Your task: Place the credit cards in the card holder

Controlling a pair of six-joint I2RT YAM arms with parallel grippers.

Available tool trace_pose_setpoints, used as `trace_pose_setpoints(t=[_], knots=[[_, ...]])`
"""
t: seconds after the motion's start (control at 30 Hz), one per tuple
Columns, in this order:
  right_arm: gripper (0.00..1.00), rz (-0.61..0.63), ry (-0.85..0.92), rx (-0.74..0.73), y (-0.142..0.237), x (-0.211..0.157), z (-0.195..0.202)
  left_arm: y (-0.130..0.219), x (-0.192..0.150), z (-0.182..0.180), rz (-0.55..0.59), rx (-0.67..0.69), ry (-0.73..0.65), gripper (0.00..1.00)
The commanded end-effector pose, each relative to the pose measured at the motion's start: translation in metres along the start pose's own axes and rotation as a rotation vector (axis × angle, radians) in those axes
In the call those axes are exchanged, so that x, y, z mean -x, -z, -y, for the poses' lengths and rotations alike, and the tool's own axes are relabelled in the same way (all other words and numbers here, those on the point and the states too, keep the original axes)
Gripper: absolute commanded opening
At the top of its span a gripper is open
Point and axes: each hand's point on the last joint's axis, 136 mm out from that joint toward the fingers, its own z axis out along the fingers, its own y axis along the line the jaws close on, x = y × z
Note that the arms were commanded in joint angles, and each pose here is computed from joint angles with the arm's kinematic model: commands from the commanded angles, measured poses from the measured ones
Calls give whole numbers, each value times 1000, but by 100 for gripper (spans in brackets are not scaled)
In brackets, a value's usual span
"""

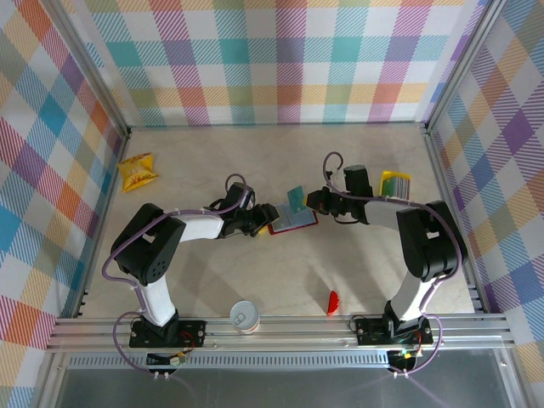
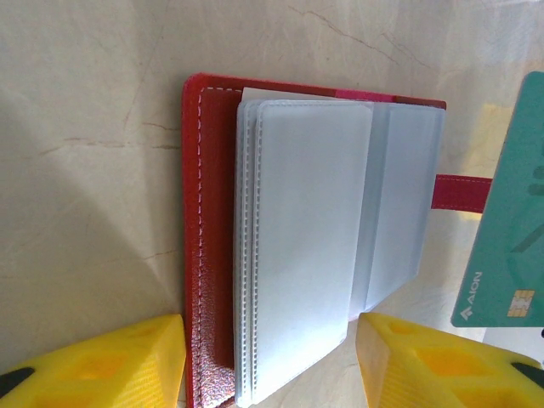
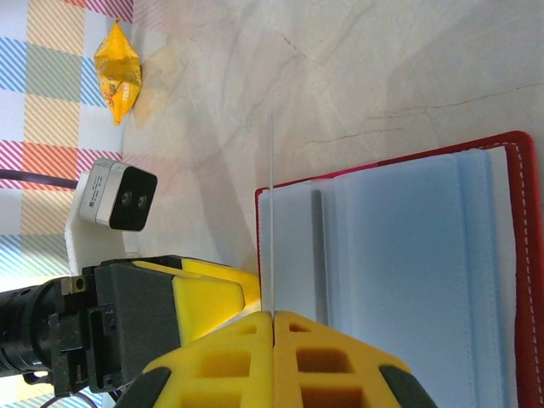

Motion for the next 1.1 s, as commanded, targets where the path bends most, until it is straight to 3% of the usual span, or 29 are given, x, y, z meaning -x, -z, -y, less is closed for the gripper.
trace_pose_setpoints(t=[0.0, 0.7, 1.07], knots=[[0, -45, -12, 8, -8, -13, 9, -5, -2, -9, -8, 12, 12, 55], [0, -127, 4, 17, -25, -32, 21, 4, -1, 6, -11, -31, -2, 55], [0, -139, -21, -89, -28, -38, 39, 9, -1, 9, -6, -26, 5, 56]])
